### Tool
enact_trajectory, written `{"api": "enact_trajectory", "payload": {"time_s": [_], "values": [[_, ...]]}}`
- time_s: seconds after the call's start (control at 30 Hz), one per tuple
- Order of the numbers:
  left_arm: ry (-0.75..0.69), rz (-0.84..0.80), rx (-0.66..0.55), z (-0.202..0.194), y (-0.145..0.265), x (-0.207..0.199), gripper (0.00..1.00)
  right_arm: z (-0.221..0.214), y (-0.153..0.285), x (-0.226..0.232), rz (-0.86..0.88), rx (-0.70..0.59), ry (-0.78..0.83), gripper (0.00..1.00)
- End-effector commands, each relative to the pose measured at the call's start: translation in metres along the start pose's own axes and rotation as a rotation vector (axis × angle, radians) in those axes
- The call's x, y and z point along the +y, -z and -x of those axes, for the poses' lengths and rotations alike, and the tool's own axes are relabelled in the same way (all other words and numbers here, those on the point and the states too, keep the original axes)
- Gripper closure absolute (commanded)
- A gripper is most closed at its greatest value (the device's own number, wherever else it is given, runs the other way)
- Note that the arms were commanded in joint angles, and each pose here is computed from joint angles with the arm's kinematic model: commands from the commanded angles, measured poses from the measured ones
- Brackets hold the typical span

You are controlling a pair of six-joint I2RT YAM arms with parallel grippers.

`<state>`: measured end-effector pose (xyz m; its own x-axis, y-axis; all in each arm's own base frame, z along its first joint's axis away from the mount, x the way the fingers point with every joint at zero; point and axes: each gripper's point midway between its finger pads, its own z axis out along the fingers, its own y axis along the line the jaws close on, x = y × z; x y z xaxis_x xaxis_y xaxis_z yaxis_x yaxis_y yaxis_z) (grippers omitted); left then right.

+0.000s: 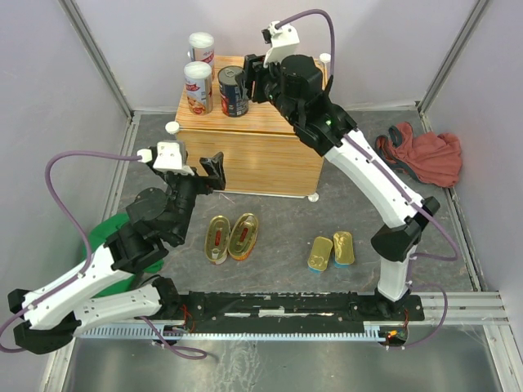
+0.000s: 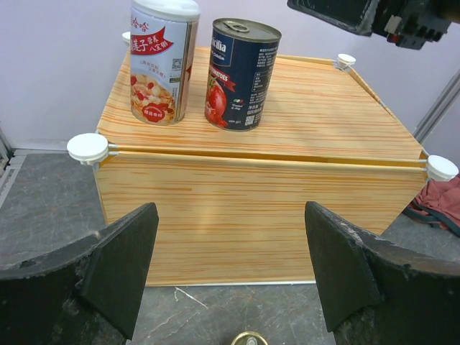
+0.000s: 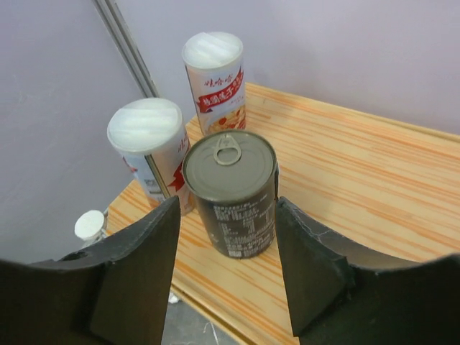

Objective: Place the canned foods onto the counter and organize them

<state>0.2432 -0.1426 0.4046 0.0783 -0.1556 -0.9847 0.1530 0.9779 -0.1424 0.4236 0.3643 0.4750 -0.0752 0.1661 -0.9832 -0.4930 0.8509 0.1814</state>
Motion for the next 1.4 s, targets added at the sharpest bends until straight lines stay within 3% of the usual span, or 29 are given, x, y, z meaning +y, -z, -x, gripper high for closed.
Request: {"api": "enact_trajectory", "payload": {"time_s": [0.0, 0.17, 0.23, 1.13, 1.37], "values": [[0.009, 0.012, -0.026, 0.006, -0.005, -0.003, 0.11, 0.008, 0.016, 0.004, 0.021, -0.027, -0.04, 0.41], [0.01, 0.013, -0.019, 0.001, -0.006, -0.005, 0.11, -0.02, 0.015, 0.015, 0.051, 0.033, -0.053, 0.7], [0.009, 0.014, -0.019, 0.001, -0.006, -0.005, 0.11, -0.029, 0.011, 0.018, 0.059, 0.049, -0.058, 0.75], [-0.023, 0.038, -0.014, -0.003, -0.003, 0.007, 0.1, -0.079, -0.044, 0.007, 0.023, 0.122, -0.049, 0.77], [-0.019, 0.036, -0.013, -0.005, -0.005, 0.007, 0.1, -0.083, -0.037, 0.012, 0.081, 0.174, -0.032, 0.76]]}}
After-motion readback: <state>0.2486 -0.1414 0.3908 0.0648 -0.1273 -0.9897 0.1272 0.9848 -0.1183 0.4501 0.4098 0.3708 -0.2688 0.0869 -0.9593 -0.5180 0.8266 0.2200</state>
